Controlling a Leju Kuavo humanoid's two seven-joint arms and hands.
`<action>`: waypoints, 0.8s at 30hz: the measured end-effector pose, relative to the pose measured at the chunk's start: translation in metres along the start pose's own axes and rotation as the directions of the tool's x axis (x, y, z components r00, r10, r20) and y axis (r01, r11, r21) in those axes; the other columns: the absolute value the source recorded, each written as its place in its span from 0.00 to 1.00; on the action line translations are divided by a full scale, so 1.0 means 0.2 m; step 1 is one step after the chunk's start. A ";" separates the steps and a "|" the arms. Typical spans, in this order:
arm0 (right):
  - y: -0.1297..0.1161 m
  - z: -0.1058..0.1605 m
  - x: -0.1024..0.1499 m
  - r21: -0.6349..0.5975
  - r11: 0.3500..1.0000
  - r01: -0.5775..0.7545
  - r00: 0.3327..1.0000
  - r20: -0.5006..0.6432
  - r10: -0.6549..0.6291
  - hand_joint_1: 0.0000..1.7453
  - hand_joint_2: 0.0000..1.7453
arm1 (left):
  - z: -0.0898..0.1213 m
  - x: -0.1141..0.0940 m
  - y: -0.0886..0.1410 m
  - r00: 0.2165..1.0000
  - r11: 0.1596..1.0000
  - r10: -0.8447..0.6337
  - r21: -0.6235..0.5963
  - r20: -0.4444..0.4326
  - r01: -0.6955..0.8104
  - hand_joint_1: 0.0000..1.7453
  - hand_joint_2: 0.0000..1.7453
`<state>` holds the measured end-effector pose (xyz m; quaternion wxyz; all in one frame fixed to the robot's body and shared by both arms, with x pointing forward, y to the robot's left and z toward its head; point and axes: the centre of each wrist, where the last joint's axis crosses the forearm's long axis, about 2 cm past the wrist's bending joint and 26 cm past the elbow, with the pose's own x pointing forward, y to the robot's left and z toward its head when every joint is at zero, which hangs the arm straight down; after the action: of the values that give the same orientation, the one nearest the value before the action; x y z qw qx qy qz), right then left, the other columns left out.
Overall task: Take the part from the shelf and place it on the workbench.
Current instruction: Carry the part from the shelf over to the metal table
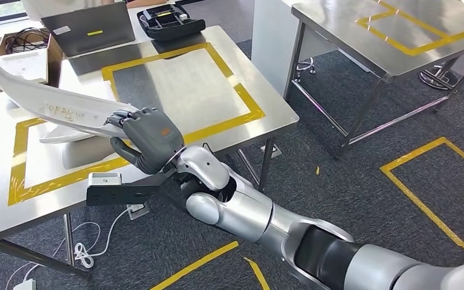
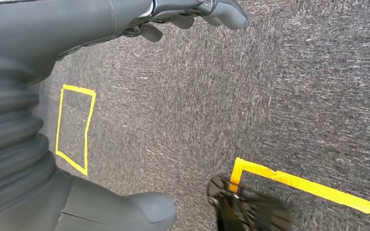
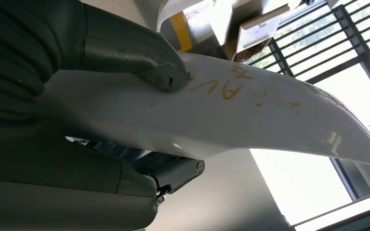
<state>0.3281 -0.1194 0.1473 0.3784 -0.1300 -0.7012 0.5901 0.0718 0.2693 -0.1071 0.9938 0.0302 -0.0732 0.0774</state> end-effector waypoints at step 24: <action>0.00 0.01 -0.01 0.006 1.000 0.001 1.000 -0.003 -0.001 1.00 1.00 | 0.00 -0.01 -0.01 1.000 1.000 0.010 -0.001 -0.003 -0.010 0.00 1.00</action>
<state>0.3279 -0.1212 0.1460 0.3801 -0.1293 -0.6989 0.5919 0.0710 0.2674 -0.1072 0.9936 0.0294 -0.0718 0.0825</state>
